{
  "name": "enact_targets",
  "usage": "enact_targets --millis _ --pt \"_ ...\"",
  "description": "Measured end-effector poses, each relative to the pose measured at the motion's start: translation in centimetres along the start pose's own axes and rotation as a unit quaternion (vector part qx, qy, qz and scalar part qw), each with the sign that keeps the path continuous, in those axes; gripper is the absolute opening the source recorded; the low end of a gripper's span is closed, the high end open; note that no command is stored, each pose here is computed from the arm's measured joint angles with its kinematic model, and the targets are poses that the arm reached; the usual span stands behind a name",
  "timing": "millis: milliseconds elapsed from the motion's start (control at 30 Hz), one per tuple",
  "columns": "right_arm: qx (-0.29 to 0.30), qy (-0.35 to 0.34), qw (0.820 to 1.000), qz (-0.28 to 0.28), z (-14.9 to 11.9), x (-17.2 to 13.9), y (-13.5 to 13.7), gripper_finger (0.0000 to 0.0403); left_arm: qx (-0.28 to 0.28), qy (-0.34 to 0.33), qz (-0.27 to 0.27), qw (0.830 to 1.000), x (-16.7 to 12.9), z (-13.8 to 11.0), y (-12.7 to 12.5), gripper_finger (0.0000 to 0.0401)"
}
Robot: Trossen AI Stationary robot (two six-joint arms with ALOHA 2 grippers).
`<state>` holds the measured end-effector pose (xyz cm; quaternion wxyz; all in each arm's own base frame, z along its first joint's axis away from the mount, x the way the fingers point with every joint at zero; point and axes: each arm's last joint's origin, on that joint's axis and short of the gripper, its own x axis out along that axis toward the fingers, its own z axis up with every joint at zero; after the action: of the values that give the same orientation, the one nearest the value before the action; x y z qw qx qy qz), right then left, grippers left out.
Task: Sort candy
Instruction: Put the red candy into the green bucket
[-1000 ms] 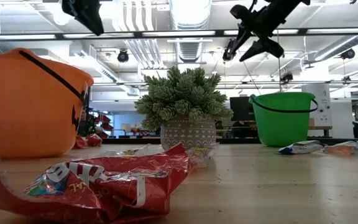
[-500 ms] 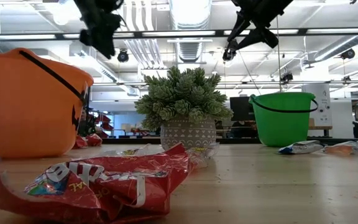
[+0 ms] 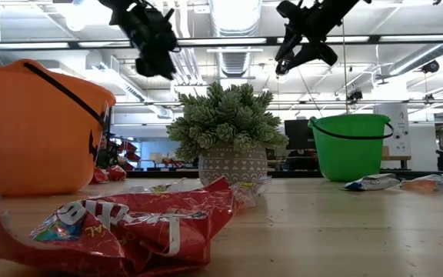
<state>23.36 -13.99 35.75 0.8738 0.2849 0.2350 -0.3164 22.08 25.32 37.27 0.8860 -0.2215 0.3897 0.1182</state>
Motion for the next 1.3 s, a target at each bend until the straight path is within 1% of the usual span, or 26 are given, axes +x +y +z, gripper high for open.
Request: enact_targets --millis 67,133,333,500,567,700,767,867,967,1100,1300 --pt "0.0 -0.001 1.0 -0.005 0.1 0.2 0.0 0.0173 0.0 -0.011 -0.03 0.999 0.1 0.7 -0.1 0.0114" --pt "-0.001 0.0 1.0 -0.012 0.2 0.3 0.0 0.0173 0.003 -0.014 -0.048 0.999 -0.1 1.4 -0.5 0.0114" --pt "-0.004 -0.001 1.0 -0.011 0.3 0.2 0.1 0.0173 0.043 -0.035 -0.061 0.997 -1.6 3.5 -2.6 0.0114" --pt "-0.01 -0.001 1.0 -0.012 0.3 0.2 0.1 0.0173 0.058 -0.027 -0.067 0.996 -1.6 3.9 -3.6 0.0123" --pt "-0.011 -0.001 1.0 -0.012 0.3 0.2 0.1 0.0173 0.063 -0.017 -0.059 0.996 -1.2 3.7 -3.8 0.0134" --pt "-0.011 -0.001 1.0 -0.012 0.3 0.2 0.1 0.0173 0.077 0.013 -0.007 0.997 -0.8 3.4 -3.8 0.0156" --pt "-0.011 -0.001 1.0 -0.011 0.3 0.2 0.1 0.0173 0.086 0.02 0.009 0.996 -0.5 3.3 -3.6 0.0166" --pt "-0.011 -0.001 1.0 -0.012 0.3 0.2 0.1 0.0173 0.109 0.032 0.008 0.993 0.4 2.9 -3.3 0.0171" --pt "-0.014 -0.001 1.0 -0.011 0.3 0.2 0.1 0.0173 0.133 0.056 -0.003 0.99 2.2 2.3 -3.2 0.0165" --pt "-0.016 0.0 1.0 -0.012 0.3 0.2 0.1 0.0173 0.137 0.074 -0.012 0.988 5.1 1.5 -2.7 0.0154" --pt "-0.017 0.015 1.0 -0.018 0.0 0.2 -0.1 0.0173 0.131 0.096 -0.02 0.987 8.2 0.6 -1.7 0.0153"
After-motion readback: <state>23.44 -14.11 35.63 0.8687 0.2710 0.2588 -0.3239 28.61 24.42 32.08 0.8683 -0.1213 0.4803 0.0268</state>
